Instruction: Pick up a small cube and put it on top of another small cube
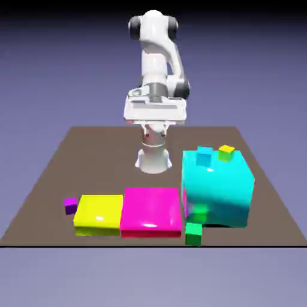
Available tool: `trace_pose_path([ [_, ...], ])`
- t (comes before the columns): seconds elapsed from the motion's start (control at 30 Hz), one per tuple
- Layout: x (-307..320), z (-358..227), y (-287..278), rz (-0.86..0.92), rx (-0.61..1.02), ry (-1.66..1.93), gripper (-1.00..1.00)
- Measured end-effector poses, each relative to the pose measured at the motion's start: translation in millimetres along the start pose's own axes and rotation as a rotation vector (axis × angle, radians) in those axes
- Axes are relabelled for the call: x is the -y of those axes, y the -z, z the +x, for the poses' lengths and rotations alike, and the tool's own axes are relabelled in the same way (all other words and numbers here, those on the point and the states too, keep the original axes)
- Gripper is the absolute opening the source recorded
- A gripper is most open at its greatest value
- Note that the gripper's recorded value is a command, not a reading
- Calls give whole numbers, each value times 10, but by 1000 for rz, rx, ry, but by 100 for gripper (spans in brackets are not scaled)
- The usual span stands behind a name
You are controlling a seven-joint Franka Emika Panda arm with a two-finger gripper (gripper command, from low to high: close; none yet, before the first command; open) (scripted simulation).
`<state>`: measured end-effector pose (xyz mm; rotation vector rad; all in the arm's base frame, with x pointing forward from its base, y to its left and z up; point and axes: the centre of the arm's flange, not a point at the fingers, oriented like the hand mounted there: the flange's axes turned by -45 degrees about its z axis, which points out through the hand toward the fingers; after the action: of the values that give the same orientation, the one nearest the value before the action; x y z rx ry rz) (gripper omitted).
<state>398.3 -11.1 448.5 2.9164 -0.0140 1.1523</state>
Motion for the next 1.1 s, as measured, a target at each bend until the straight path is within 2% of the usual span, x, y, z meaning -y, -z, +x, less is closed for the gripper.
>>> trace_pose_path([
  [0.37,-1596,-484,-1057,-172,375,-556,0],
  [0.77,-3306,-1972,-1638,-401,722,-1176,0],
  [0.83,-3359,-2041,-1645,-409,733,-1198,0],
  [0.97,-3328,-2433,-2058,-409,732,-1197,0],
  [1.0,-3315,-2528,-2144,-409,733,-1198,-100],
  [1.1,-3330,-2420,-2047,-409,732,-1196,-100],
])
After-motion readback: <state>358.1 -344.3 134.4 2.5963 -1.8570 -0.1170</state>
